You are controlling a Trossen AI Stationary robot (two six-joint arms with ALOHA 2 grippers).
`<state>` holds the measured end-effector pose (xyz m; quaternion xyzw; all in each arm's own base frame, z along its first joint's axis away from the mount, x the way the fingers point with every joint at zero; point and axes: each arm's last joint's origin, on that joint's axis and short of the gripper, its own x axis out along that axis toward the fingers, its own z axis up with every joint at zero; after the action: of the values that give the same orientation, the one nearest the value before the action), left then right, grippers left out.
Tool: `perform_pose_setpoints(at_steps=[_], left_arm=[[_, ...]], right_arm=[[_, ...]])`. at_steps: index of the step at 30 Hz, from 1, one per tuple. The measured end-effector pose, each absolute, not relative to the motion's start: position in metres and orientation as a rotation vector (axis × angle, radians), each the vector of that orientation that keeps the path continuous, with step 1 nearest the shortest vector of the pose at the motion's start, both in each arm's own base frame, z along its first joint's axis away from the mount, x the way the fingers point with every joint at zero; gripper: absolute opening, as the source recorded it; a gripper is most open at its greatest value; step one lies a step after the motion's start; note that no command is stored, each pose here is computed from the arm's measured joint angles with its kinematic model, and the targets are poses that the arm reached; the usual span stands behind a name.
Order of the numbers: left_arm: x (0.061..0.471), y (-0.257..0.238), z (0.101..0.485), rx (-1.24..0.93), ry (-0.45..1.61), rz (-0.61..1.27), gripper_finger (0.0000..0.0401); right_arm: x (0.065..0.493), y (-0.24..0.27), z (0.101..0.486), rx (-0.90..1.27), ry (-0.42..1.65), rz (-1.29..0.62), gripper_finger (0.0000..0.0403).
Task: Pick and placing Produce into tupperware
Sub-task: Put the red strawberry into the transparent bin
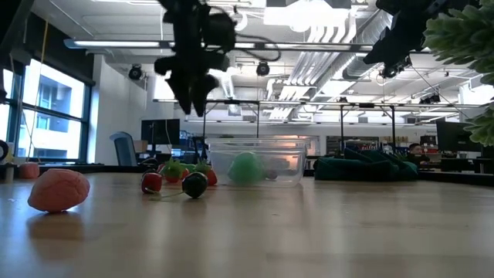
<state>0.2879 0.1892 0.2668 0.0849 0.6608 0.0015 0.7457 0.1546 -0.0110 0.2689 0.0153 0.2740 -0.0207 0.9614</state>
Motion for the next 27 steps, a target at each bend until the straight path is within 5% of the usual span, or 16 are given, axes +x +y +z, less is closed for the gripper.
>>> perform_pose_setpoints(at_steps=[12,27], left_arm=[[0.232,0.233,0.213,0.166,1.431,-0.038,0.0276],[0.211,0.255,0.21,0.126,1.36,-0.008,0.0276]], right_arm=[[0.155,-0.011,0.269,0.031,0.554,-0.042,0.0024],[0.155,-0.011,0.269,0.031,0.554,-0.042,0.0024]])
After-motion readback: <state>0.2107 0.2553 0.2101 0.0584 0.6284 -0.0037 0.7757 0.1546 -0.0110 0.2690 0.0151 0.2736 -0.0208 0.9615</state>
